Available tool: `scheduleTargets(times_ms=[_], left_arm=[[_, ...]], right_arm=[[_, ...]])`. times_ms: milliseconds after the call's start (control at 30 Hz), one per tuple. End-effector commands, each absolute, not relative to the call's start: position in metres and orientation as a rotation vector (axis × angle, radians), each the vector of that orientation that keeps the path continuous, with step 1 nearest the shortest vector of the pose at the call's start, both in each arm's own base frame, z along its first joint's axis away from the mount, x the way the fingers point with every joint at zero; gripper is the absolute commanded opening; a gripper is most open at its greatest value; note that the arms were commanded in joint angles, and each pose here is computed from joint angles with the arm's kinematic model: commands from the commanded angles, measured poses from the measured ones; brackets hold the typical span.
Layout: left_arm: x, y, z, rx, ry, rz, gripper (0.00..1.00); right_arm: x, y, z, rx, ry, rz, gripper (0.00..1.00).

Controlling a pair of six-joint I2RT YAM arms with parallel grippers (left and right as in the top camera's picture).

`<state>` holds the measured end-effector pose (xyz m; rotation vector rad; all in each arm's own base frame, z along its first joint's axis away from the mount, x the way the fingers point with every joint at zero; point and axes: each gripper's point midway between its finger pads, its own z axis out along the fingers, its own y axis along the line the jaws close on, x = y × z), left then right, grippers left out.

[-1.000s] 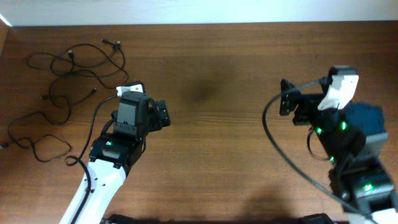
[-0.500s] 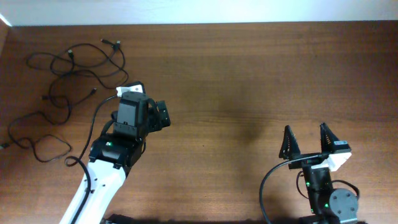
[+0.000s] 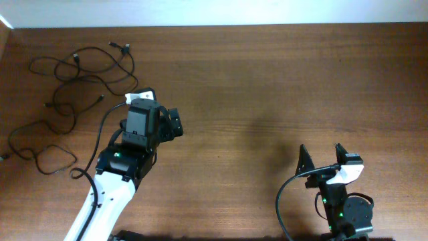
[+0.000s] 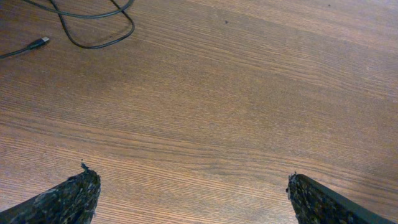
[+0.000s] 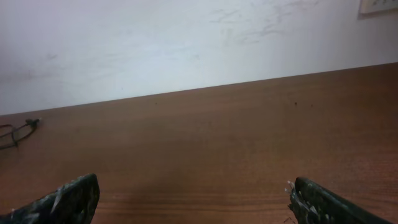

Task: Untangle cables

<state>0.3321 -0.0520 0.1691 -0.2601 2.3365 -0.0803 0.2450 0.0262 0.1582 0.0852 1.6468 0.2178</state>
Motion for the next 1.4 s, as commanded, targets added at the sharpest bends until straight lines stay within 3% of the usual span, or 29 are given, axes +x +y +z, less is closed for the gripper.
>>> scheduleTargets(times_ms=[0,333,467,600,800,1367], left_arm=[[0.332,-0.047,0.169,-0.280,2.330,-0.064,0.99],[0.324,-0.024,0.175,-0.323,2.288,0.077,0.99],[0.314,-0.028,0.181,-0.156,2.078,0.013,0.99],[0.285,-0.013,0.163,-0.122,1.888,-0.093,0.99],[0.258,0.005,0.155,-0.072,1.734,0.017,0.99],[0.244,0.010,0.158,-0.025,1.662,0.085,0.99]], right_arm=[[0.245,0.025,0.156,0.081,1.650,0.206,0.99],[0.245,0.025,0.156,0.081,1.650,0.206,0.99],[0.245,0.025,0.156,0.081,1.650,0.206,0.99],[0.245,0.025,0.156,0.081,1.650,0.206,0.99],[0.245,0.025,0.156,0.081,1.650,0.206,0.99],[0.245,0.025,0.156,0.081,1.650,0.206,0.99]])
